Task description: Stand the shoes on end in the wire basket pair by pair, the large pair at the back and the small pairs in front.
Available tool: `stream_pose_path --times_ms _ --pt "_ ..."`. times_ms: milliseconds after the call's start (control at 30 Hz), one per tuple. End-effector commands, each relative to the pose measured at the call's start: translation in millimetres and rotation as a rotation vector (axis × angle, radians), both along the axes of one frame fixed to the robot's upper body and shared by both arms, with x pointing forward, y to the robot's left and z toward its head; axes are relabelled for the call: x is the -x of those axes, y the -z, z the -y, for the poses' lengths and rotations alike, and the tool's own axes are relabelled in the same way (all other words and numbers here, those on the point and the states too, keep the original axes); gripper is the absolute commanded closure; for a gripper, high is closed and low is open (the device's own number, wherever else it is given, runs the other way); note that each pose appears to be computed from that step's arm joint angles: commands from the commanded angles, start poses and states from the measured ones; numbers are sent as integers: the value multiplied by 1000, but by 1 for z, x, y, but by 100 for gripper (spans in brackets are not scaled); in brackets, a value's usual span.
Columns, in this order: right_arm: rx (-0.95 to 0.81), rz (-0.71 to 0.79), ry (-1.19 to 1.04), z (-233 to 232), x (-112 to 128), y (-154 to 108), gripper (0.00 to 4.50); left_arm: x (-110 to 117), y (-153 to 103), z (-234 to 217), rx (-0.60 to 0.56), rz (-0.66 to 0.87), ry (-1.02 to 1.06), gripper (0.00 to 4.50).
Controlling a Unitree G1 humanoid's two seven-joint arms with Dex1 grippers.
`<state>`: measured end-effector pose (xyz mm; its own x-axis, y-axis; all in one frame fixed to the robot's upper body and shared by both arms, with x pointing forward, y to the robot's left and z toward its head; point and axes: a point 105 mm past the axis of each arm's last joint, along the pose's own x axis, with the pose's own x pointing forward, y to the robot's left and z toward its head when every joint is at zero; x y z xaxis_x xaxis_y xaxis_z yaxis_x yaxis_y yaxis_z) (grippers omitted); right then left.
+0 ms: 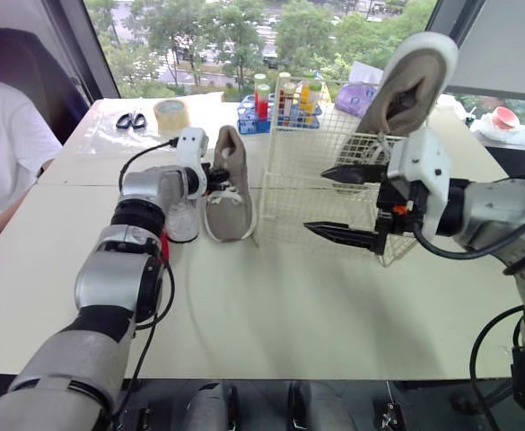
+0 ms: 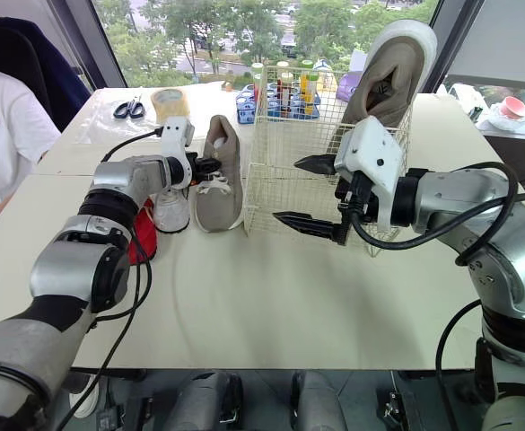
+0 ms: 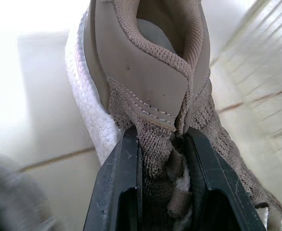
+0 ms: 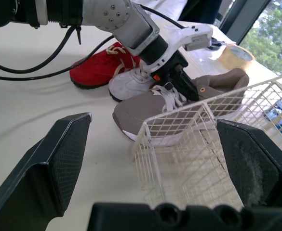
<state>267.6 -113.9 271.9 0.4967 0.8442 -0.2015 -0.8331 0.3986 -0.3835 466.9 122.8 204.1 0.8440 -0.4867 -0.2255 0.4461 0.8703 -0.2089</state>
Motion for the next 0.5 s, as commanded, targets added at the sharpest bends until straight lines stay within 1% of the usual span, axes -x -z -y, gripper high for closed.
stream_pose_path --times_ms 33,67,133,233,267,333,367,433,500 --pt "-7 39 39 11 4 -9 0 18 -101 -3 162 300 65 399" --pt "-5 32 51 13 3 -7 0 28 -116 -4 185 333 93 399" --pt "0 21 70 17 3 -3 0 49 -138 -9 194 372 148 399" --pt "2 17 85 18 1 0 0 72 -151 -18 152 393 215 399" --pt "0 17 87 18 0 0 0 77 -154 -21 145 399 227 399" --pt "-5 20 90 17 -1 0 0 83 -170 -24 149 463 237 399" --pt "-7 22 92 17 -1 -1 0 84 -180 -24 155 511 234 399" --pt "-12 27 95 17 -2 -1 0 84 -216 -17 214 736 210 399" --pt "-16 33 97 16 -4 -1 0 79 -237 -4 232 906 156 399"
